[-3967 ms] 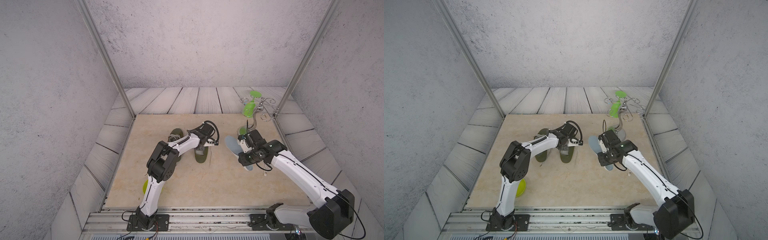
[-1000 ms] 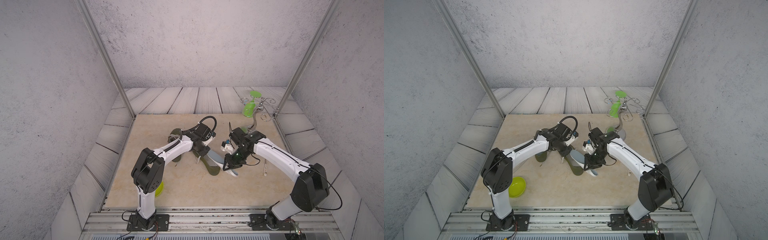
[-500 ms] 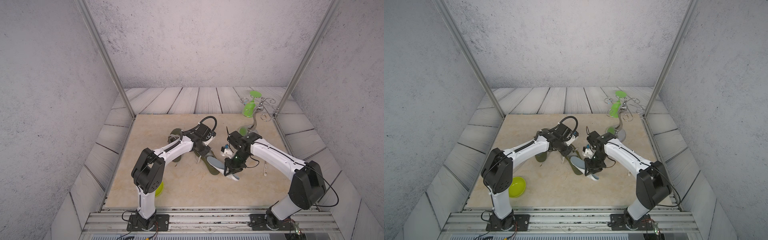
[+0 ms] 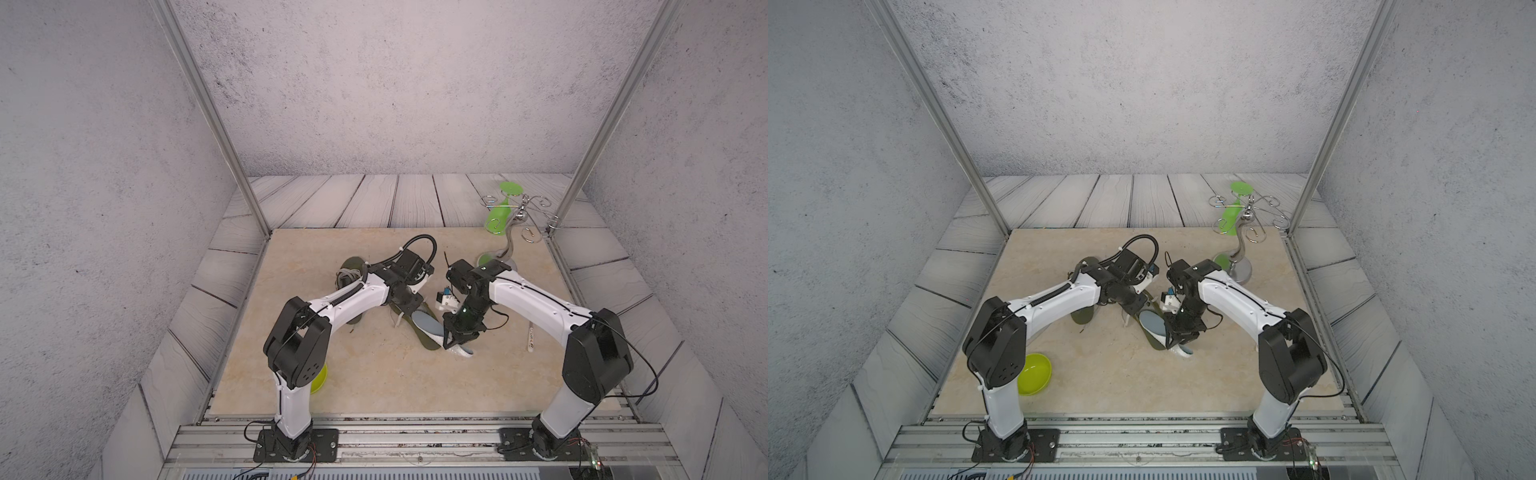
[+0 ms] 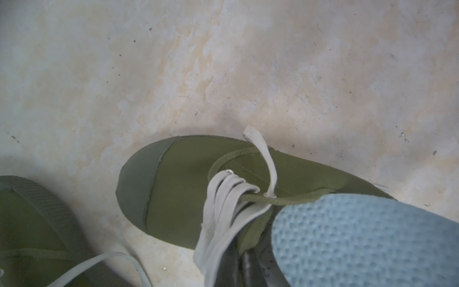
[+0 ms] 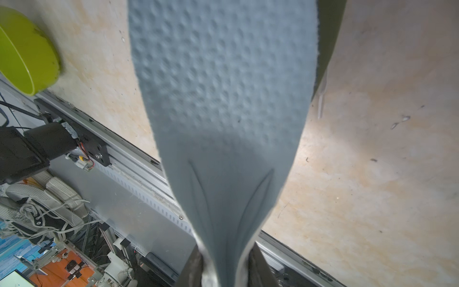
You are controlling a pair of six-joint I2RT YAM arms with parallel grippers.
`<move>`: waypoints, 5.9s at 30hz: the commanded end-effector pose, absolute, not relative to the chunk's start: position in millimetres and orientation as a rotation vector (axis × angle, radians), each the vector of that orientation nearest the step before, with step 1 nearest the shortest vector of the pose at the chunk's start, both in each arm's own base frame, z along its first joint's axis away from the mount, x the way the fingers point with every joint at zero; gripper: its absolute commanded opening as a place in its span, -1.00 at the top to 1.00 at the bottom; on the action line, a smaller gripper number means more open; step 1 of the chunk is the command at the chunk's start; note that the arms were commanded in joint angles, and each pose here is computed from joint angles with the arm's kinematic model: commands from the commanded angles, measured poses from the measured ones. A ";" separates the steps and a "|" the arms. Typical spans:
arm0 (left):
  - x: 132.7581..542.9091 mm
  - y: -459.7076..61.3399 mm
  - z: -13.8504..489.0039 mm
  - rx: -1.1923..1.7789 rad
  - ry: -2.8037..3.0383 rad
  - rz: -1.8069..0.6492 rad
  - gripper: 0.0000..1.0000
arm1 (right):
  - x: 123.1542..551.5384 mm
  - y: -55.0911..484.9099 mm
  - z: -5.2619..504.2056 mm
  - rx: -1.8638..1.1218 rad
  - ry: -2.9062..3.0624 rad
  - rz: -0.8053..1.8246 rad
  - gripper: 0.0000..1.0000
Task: Insert the insole into the shoe
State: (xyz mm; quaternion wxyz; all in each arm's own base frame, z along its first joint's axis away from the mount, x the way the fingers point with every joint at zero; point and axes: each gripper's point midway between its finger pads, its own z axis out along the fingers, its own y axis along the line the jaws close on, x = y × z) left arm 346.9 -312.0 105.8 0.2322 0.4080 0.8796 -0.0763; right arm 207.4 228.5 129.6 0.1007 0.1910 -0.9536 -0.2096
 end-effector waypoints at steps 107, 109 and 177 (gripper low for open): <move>446.0 -260.7 41.6 0.118 2.812 -0.798 -0.12 | 320.5 240.3 78.4 1.104 -2.966 -0.136 0.65; 446.4 -261.8 41.0 0.120 2.811 -0.806 -0.12 | 325.2 242.8 80.2 1.122 -2.989 -0.137 0.65; 456.1 -261.8 60.2 0.228 2.788 -0.826 -0.10 | 335.7 243.0 92.7 1.400 -3.140 -0.070 -0.27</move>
